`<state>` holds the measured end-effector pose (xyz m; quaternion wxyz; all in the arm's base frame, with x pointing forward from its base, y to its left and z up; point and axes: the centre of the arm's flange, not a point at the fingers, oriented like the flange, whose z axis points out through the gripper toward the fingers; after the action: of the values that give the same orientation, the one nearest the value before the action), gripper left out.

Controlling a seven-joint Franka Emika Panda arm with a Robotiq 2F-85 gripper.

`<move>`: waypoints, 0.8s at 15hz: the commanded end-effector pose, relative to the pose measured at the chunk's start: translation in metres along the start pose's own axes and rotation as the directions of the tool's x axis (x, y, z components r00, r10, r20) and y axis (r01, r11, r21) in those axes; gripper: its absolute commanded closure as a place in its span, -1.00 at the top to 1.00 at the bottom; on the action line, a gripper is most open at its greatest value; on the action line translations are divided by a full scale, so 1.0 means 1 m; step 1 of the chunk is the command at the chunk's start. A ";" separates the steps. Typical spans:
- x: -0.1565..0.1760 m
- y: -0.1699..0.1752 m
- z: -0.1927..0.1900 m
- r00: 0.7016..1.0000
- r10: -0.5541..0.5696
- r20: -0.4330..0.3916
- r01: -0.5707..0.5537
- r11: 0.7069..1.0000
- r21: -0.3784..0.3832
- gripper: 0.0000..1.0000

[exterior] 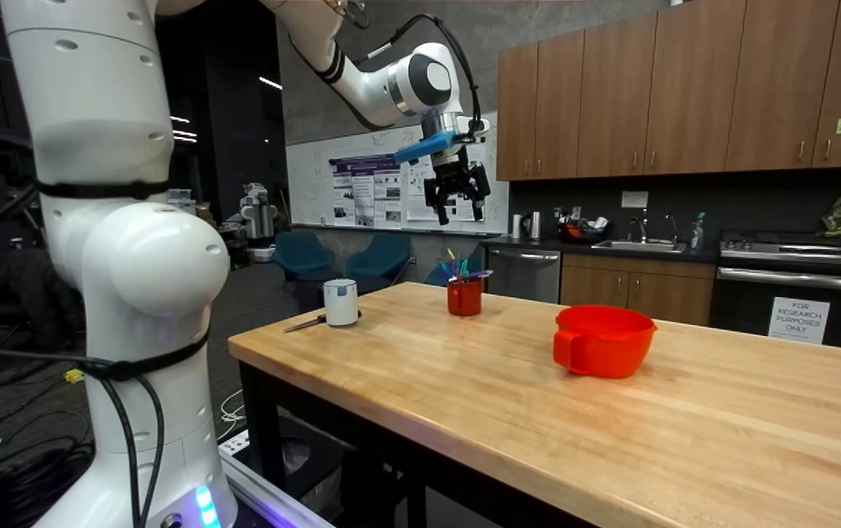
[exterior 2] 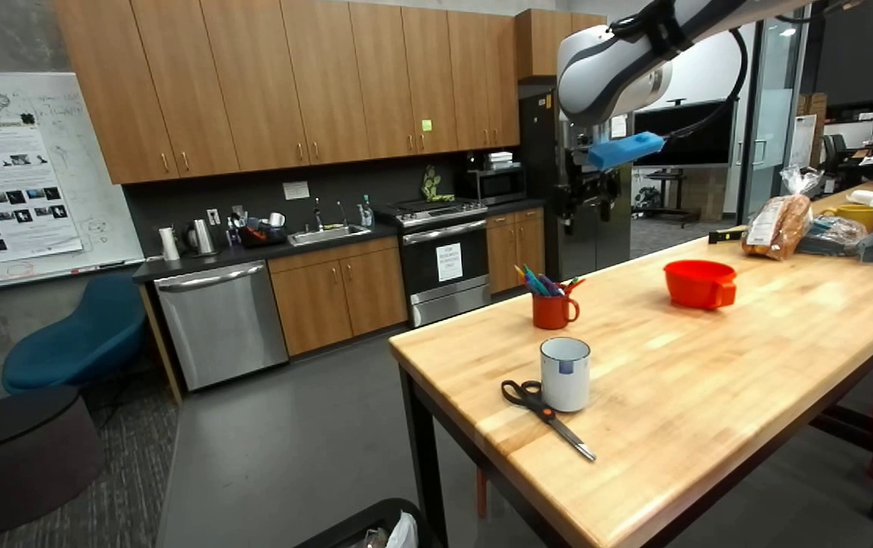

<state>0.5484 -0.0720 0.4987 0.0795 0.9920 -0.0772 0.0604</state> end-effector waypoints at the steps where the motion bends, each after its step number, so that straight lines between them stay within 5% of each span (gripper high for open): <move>1: 0.000 0.000 0.000 1.000 0.000 0.000 0.000 1.000 0.000 1.00; 12: 0.051 0.022 0.060 1.000 0.001 -0.002 -0.001 0.999 -0.050 1.00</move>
<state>0.5771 -0.0970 0.4564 0.0970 0.9906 -0.0796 0.0543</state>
